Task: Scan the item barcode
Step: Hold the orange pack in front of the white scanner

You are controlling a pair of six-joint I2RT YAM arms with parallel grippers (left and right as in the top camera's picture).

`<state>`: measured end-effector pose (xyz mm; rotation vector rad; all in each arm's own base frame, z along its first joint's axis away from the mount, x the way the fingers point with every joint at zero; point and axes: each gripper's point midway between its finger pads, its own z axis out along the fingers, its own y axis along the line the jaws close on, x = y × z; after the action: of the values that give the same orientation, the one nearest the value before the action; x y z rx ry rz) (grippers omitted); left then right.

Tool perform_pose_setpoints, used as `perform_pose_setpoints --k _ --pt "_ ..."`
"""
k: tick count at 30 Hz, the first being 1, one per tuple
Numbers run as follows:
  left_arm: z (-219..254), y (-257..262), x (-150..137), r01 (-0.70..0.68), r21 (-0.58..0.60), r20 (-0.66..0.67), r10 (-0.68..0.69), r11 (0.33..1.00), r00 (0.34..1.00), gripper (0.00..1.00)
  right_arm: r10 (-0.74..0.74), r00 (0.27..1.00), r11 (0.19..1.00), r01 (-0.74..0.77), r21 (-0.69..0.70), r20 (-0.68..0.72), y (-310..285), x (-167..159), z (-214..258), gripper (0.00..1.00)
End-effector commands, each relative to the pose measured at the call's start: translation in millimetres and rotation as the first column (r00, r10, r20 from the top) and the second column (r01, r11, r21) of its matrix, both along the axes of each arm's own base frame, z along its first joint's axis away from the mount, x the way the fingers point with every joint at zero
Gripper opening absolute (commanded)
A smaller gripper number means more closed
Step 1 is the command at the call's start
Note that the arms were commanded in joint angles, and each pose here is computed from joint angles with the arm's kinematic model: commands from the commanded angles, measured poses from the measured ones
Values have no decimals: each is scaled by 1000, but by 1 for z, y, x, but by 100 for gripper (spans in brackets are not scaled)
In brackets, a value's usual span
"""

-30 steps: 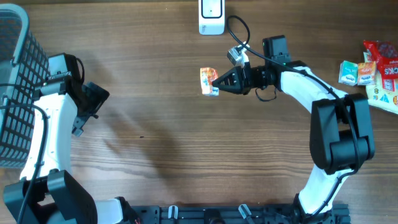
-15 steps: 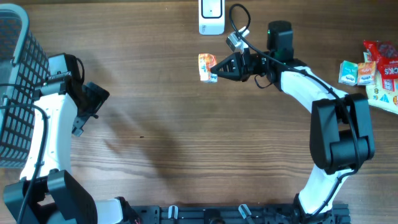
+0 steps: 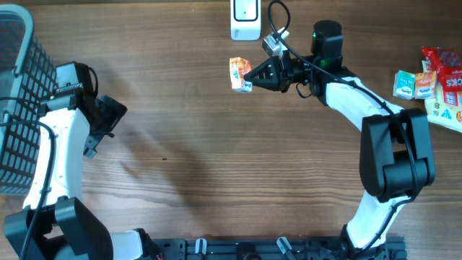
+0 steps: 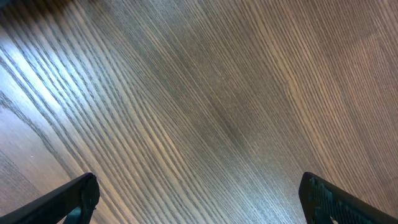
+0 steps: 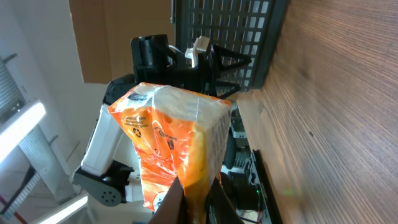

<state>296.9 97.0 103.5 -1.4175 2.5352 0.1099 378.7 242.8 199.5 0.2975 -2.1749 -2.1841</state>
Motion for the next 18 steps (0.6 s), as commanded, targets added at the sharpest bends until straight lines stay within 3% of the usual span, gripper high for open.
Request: perform_pose_setpoints --k 1,18 --pt "6 5 4 -27 14 20 27 1000 999 100 36 999 999 -36 26 7 -10 -2 8 4" --pt "6 5 4 -27 14 20 27 1000 999 100 15 1000 1000 -15 27 9 -17 2 8 4"
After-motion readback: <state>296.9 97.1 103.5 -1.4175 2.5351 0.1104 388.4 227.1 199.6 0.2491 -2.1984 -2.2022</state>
